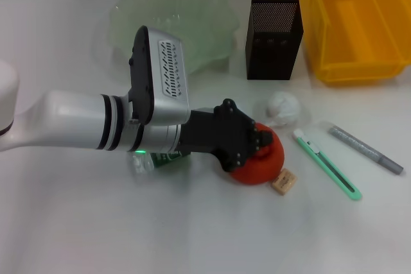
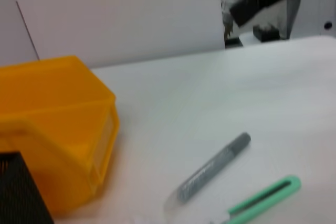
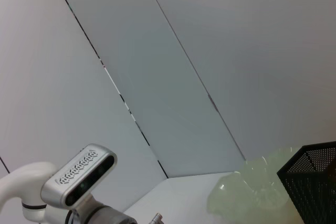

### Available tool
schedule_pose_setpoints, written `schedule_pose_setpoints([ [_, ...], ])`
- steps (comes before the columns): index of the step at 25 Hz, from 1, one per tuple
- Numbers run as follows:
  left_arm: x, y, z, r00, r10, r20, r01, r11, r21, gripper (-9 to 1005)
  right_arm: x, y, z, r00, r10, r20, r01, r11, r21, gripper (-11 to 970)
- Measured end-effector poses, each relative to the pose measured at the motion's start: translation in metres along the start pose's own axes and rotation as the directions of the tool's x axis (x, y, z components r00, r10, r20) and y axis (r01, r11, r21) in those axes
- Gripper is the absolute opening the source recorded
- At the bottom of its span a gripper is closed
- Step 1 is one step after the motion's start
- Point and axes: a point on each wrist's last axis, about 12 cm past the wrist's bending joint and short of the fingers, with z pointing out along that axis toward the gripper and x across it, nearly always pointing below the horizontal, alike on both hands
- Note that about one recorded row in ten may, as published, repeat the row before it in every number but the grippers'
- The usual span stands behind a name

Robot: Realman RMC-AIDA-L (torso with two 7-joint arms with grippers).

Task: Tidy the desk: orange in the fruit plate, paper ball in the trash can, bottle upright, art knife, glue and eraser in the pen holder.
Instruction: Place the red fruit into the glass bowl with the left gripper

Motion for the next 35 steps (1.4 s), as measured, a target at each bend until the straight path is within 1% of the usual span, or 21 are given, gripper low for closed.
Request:
schedule_pose_setpoints([
  [4, -0.006, -0.002, -0.002, 0.999, -0.007, 0.042, 0.006, 1.000, 0.014, 6, 0.001, 0.001, -0.001, 1.000, 0.002, 0.000, -0.002, 1.000, 0.002, 834],
  [10, -0.010, -0.002, -0.003, 0.998, -0.013, 0.065, 0.012, 1.000, 0.021, 20, 0.002, 0.001, -0.002, 1.000, 0.001, 0.001, -0.001, 1.000, 0.003, 834],
  [15, -0.013, 0.003, -0.006, 0.995, -0.035, 0.096, 0.035, 0.999, -0.003, 31, 0.003, 0.001, -0.001, 1.000, 0.000, 0.006, 0.000, 1.000, 0.001, 835],
  [21, -0.015, 0.011, -0.016, 0.985, -0.072, 0.155, 0.080, 0.996, -0.047, 45, 0.003, 0.000, -0.001, 1.000, 0.004, 0.010, -0.004, 1.000, -0.001, 835],
  [29, -0.021, 0.031, -0.046, 0.953, -0.101, 0.287, 0.141, 0.982, -0.123, 64, 0.001, -0.002, 0.000, 1.000, -0.004, 0.016, 0.004, 1.000, 0.007, 835],
  [32, -0.025, 0.043, -0.058, 0.937, -0.099, 0.335, 0.165, 0.971, -0.174, 70, 0.000, -0.003, 0.002, 1.000, -0.005, 0.015, 0.005, 1.000, 0.015, 835],
  [35, -0.030, 0.059, -0.067, 0.921, -0.099, 0.376, 0.201, 0.949, -0.242, 77, 0.000, -0.004, 0.004, 1.000, -0.005, 0.016, 0.004, 1.000, 0.018, 834],
])
